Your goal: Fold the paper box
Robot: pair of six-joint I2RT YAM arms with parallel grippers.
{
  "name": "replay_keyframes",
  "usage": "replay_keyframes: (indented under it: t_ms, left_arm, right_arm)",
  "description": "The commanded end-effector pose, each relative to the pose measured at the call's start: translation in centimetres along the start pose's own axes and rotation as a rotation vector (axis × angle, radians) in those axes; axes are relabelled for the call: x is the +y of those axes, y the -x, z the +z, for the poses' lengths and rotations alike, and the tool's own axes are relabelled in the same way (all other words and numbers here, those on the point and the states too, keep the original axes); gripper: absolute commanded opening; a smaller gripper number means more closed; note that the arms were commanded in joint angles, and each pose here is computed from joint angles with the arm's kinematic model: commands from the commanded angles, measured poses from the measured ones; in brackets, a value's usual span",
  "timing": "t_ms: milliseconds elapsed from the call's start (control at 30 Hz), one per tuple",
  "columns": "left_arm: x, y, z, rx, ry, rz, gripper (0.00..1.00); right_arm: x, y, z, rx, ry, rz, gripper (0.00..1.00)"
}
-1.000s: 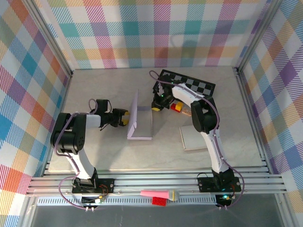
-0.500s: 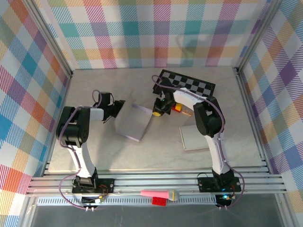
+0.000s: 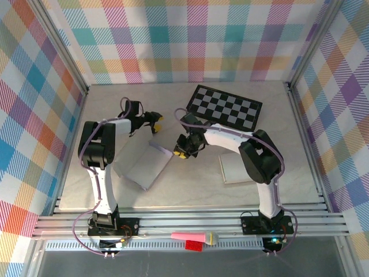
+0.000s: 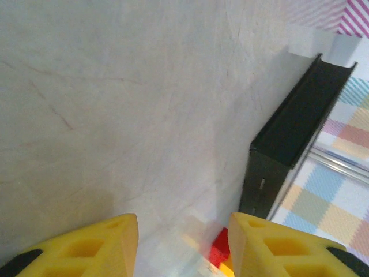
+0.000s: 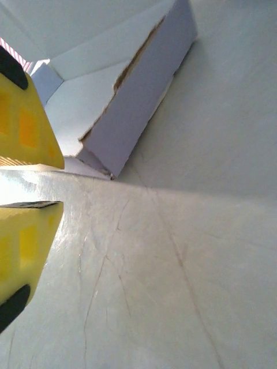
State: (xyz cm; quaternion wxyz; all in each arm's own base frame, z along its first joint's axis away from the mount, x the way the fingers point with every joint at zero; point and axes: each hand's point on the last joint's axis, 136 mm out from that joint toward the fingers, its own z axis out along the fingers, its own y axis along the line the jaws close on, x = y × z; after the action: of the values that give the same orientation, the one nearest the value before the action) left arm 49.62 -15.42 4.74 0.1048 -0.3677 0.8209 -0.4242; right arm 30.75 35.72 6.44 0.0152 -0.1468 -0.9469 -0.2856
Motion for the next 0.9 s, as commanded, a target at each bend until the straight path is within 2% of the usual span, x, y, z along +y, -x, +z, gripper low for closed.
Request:
replay_keyframes:
  t_ms: [0,67,133,233,333,533,700,867]
  left_arm:
    - [-0.1,1.0,-5.2,-0.125,0.175,0.081,0.47]
    - [-0.5,1.7,-8.4,-0.212,0.271,0.142,0.51]
    - [-1.8,2.2,-11.3,-0.301,0.315,0.191,0.54]
    - [-3.7,2.4,-16.1,-0.443,0.339,0.225,0.54]
    - [-5.4,1.5,-20.1,-0.543,0.298,0.214,0.55]
    - [-5.9,-2.8,-25.0,-0.607,0.191,0.175,0.55]
    - [-3.5,-7.0,-28.9,-0.617,0.208,0.193,0.55]
    - [0.1,-10.6,-32.7,-0.606,0.263,0.227,0.55]
  right_arm:
    - [1.3,1.9,-3.3,-0.109,-0.014,-0.218,0.27]
    - [2.8,1.9,-4.0,-0.115,0.031,-0.397,0.37]
    - [3.9,1.5,-3.8,-0.074,0.038,-0.555,0.41]
    - [3.8,1.2,-2.3,0.015,-0.009,-0.712,0.44]
    - [3.8,1.1,-1.0,0.048,-0.025,-0.821,0.50]
    - [4.4,0.4,1.1,0.091,-0.039,-0.925,0.56]
    - [4.5,-0.7,3.3,0.102,-0.084,-0.977,0.56]
    - [4.3,-0.1,4.5,0.094,-0.123,-0.945,0.54]
